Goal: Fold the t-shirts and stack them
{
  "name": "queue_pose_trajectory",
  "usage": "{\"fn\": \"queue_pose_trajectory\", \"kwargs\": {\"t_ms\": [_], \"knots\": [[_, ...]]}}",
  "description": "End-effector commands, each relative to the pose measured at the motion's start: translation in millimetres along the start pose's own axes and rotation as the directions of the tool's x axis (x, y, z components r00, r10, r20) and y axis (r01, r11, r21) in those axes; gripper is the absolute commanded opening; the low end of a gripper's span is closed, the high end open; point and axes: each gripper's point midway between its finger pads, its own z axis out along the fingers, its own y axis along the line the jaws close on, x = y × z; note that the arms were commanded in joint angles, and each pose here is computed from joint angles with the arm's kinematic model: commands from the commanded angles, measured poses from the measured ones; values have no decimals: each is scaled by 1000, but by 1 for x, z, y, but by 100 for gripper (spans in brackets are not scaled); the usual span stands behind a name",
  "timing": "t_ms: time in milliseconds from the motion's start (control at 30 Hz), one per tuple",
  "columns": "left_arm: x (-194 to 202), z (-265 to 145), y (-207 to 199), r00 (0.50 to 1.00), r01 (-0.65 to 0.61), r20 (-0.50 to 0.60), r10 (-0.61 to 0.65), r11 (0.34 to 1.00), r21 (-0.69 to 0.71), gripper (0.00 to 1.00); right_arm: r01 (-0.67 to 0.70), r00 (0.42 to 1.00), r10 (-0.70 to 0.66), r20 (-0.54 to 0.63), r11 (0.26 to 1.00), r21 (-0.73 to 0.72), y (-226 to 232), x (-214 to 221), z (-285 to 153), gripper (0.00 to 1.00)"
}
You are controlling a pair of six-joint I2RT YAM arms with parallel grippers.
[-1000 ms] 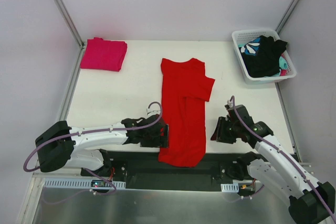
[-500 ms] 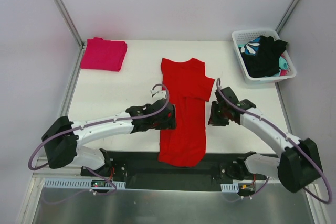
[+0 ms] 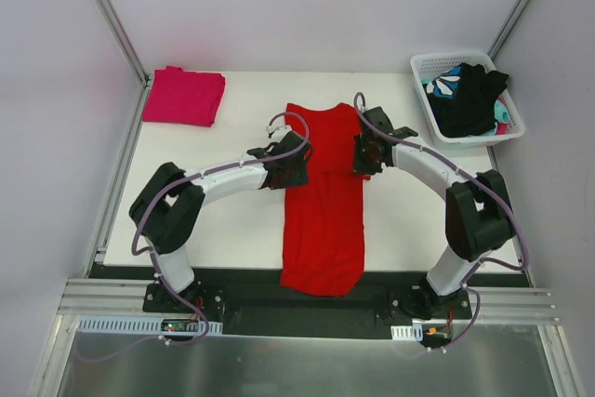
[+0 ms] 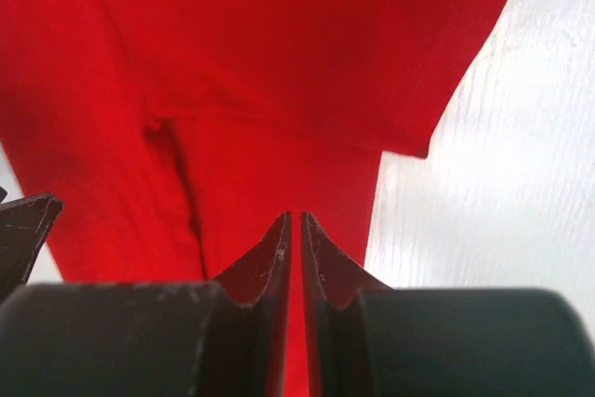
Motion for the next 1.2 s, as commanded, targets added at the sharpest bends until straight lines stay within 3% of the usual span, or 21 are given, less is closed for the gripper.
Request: {"fn": "queue_pose_trajectory", "kwargs": {"t_ms": [0,367,833,1167], "knots": [[-4,17,-12,999,16,-35,-14,999,45,56,-3,999,2,-36,1000,-17,-4,-6,17,10],[-25,46,-34,996,57,-77,-49,994,98,54,-35,993,27,-119,997,-65,0,-17,47,10],[-45,70,2,992,93,-85,-90,995,42,54,-120,973,91,-212,984,-130,-6,-37,85,9],[-67,95,-6,990,117,-91,-110,991,69,55,-195,958,143,-249,961,-197,-7,-62,106,9]]}}
